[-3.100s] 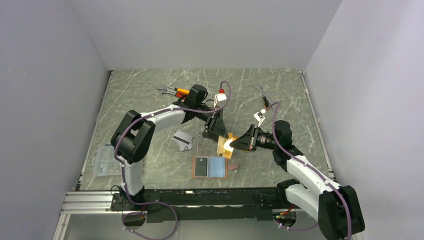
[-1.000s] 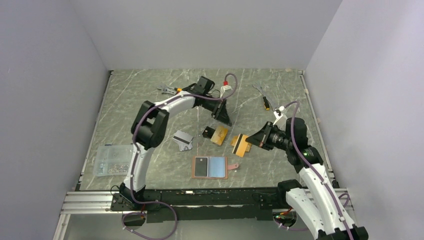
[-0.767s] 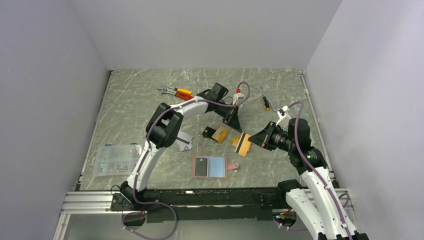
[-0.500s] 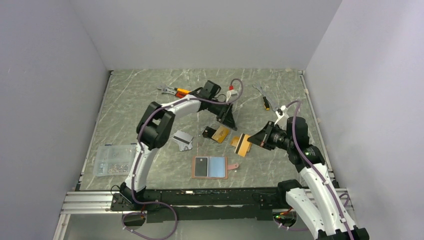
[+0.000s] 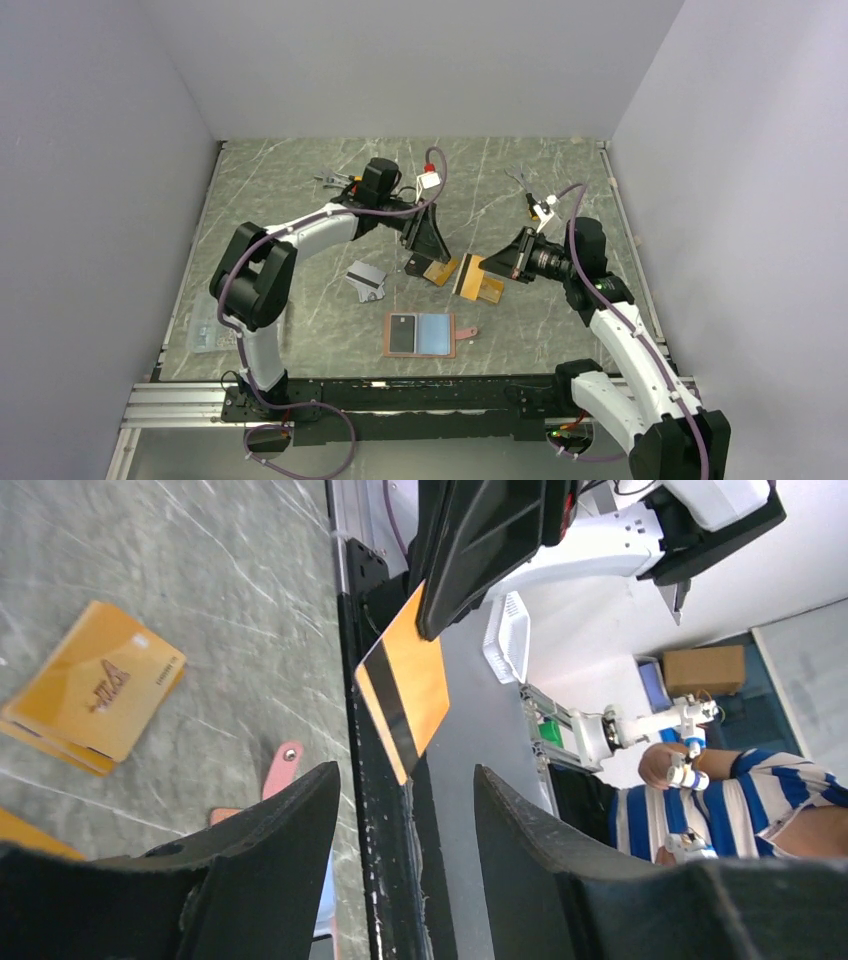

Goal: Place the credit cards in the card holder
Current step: Pick up the credit card from the center of the board, then insert the credit card into the card holder.

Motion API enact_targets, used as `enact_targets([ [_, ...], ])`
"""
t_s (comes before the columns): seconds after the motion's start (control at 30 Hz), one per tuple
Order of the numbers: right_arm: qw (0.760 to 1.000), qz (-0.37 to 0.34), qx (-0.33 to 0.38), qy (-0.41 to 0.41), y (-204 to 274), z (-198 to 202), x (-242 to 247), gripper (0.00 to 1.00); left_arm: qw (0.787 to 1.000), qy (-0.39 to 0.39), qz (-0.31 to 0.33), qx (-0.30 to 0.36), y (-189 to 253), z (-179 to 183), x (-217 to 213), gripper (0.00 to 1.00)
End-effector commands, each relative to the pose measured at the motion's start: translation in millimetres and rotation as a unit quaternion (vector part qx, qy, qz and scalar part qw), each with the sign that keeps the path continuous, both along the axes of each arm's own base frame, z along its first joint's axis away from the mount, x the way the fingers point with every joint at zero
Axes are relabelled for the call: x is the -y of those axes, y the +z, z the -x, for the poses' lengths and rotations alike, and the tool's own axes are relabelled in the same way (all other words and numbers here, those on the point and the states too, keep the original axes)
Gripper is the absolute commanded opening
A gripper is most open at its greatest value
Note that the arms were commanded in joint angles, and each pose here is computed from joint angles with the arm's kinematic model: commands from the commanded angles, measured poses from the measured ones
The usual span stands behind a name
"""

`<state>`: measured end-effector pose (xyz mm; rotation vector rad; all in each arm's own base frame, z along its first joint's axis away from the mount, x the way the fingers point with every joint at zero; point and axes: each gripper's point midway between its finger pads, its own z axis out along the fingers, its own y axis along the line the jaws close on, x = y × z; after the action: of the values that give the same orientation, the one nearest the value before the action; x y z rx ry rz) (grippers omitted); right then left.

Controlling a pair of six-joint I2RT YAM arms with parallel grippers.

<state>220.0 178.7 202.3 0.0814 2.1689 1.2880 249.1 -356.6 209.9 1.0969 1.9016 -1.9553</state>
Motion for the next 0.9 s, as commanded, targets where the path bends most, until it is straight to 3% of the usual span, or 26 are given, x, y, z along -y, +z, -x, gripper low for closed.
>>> enact_targets([
  [0.0, 0.996, -0.043, 0.062, 0.04, 32.1, -7.8, -11.9, 0.0, 0.999, -0.03, 0.033, 0.009, 16.2, 16.1, -2.5, 0.58],
  [0.23, 0.994, -0.061, 0.076, 0.048, 38.0, -16.1, -17.5, 0.0, 0.999, -0.037, 0.034, 0.001, 17.9, 26.0, -0.4, 0.58],
  [0.43, 0.994, -0.056, 0.076, 0.052, 32.8, -26.0, -29.7, 0.0, 0.997, -0.049, 0.053, -0.005, 24.7, 33.5, 3.7, 0.5],
  [0.53, 0.994, -0.056, 0.077, 0.057, 32.8, -28.0, -36.4, 0.0, 0.997, -0.053, 0.064, -0.007, 27.7, 35.7, 2.6, 0.38],
  [0.67, 0.994, -0.06, 0.07, 0.054, 28.5, -27.6, -38.2, 0.0, 0.995, -0.059, 0.078, -0.002, 31.7, 37.1, 0.8, 0.11],
  [0.77, 0.994, -0.071, 0.06, 0.052, 23.1, -23.6, -38.6, 0.17, 0.995, -0.057, 0.081, -0.004, 33.9, 36.0, 1.5, 0.02],
  [0.87, 0.992, -0.095, 0.06, 0.058, 24.4, -18.2, -41.2, 0.28, 0.995, -0.048, 0.081, -0.004, 34.7, 33.5, 3.1, 0.01],
])
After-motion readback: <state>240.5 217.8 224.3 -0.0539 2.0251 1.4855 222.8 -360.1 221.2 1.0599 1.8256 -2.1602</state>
